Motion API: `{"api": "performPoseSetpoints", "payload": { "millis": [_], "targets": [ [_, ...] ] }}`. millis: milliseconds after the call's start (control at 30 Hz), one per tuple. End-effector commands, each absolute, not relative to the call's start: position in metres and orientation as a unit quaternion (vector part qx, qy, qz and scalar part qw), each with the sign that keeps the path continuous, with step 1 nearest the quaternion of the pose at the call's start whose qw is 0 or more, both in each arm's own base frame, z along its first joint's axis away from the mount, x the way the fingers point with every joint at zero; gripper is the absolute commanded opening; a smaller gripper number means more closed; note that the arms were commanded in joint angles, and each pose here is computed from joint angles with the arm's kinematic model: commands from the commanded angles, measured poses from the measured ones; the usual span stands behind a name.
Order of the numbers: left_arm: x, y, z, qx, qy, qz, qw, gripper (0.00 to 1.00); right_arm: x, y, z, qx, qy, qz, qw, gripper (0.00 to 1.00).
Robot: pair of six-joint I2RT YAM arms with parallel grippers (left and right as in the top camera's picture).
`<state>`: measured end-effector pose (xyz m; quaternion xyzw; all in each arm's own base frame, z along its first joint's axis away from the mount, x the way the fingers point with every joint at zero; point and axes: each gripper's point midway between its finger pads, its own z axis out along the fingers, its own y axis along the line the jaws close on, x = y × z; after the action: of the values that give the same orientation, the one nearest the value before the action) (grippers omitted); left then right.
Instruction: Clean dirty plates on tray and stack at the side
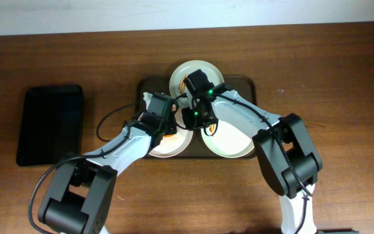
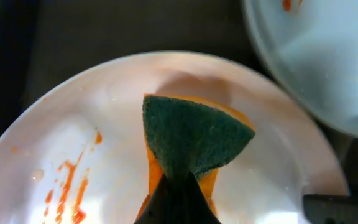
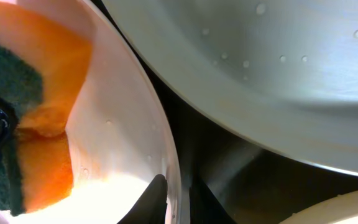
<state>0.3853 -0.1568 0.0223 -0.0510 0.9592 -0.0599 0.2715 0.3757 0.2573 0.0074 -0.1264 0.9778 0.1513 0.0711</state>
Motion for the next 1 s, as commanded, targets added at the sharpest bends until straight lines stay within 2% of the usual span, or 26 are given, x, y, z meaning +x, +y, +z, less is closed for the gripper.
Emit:
{"api": "performPoseSetpoints", "payload": {
  "millis": [0, 100, 200, 333, 400, 433, 500, 567, 667, 833, 933, 967],
  "targets": [
    [0.377, -0.132, 0.008, -0.055, 0.964, 0.010, 0.260, 0.00, 0.371, 0.259, 0.001, -0.130, 0.978, 0.151, 0.061, 0.16],
    [0.369, -0.101, 0.014, -0.065, 0.959, 0.092, 0.262, 0.00, 0.371, 0.259, 0.001, -0.130, 0.978, 0.150, 0.060, 0.16],
    [0.365, -0.075, 0.047, -0.078, 0.942, 0.154, 0.289, 0.00, 0.370, 0.258, 0.001, -0.129, 0.979, 0.149, 0.059, 0.16],
    [0.366, -0.078, 0.094, -0.092, 0.930, 0.119, 0.336, 0.00, 0.371, 0.258, 0.002, -0.129, 0.978, 0.150, 0.059, 0.16],
    [0.368, -0.127, 0.080, -0.062, 0.949, -0.013, 0.308, 0.00, 0.372, 0.259, 0.004, -0.129, 0.978, 0.151, 0.061, 0.16],
    [0.369, -0.139, 0.071, -0.053, 0.953, -0.041, 0.296, 0.00, 0.372, 0.259, 0.004, -0.129, 0.978, 0.150, 0.059, 0.16],
    [0.367, -0.149, 0.037, -0.043, 0.964, -0.053, 0.256, 0.00, 0.375, 0.257, 0.007, -0.120, 0.979, 0.150, 0.060, 0.13],
    [0.365, -0.155, 0.004, -0.037, 0.972, -0.057, 0.225, 0.00, 0.382, 0.245, 0.011, -0.085, 0.983, 0.151, 0.054, 0.04],
    [0.367, -0.160, -0.003, -0.035, 0.972, -0.066, 0.223, 0.00, 0.386, 0.226, 0.011, -0.057, 0.985, 0.159, 0.038, 0.04],
    [0.366, -0.118, -0.002, -0.055, 0.968, 0.048, 0.241, 0.00, 0.384, 0.224, 0.011, -0.055, 0.986, 0.157, 0.034, 0.04],
    [0.362, -0.070, 0.025, -0.070, 0.945, 0.179, 0.265, 0.00, 0.385, 0.224, 0.011, -0.054, 0.985, 0.157, 0.034, 0.04],
    [0.362, -0.069, 0.027, -0.071, 0.943, 0.183, 0.270, 0.00, 0.385, 0.224, 0.011, -0.054, 0.985, 0.157, 0.034, 0.04]
  ]
}}
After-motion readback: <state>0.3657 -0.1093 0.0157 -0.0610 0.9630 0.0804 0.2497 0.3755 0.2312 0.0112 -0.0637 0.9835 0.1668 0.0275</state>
